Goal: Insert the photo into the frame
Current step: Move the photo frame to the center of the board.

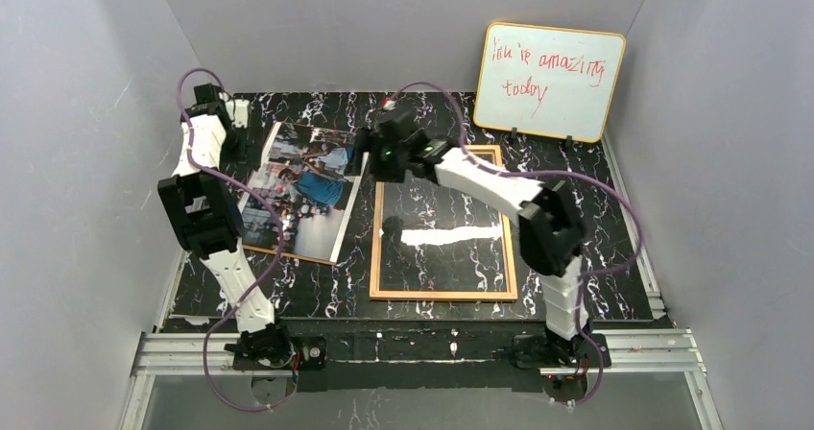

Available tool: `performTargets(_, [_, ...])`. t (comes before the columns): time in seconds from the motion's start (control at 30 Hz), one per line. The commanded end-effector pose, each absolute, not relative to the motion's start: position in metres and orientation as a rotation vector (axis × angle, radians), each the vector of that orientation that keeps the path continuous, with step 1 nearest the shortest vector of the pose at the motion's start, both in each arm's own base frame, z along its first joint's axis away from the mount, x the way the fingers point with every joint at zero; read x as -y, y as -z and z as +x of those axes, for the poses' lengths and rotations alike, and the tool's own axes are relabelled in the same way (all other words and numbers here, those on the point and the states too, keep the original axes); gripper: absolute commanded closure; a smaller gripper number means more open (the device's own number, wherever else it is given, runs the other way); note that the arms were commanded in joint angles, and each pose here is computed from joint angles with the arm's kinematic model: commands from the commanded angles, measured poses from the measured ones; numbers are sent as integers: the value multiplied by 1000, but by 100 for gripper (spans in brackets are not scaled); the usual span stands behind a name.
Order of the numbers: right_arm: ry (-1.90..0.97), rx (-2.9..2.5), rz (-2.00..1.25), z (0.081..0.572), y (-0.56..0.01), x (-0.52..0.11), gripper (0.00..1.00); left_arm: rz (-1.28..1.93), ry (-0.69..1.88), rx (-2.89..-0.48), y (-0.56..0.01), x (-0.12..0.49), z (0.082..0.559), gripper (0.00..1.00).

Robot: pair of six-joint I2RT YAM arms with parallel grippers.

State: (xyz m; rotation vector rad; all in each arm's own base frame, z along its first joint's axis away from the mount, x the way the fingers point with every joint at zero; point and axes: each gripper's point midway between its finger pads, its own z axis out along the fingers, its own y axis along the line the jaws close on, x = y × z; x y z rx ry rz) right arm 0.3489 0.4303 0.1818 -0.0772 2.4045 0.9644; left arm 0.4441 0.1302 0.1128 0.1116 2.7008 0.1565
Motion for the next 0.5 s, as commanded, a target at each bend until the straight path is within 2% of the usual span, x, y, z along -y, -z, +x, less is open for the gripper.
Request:
performTargets(0.0, [-964,-2485,-62,343,-150,-471,10,117,-245,-2827,-74,-138,416,2])
performTargets(0.47, [-894,-2579,-53,355,-72,-508,13,211,-313,-2935,-13,-138,362,2])
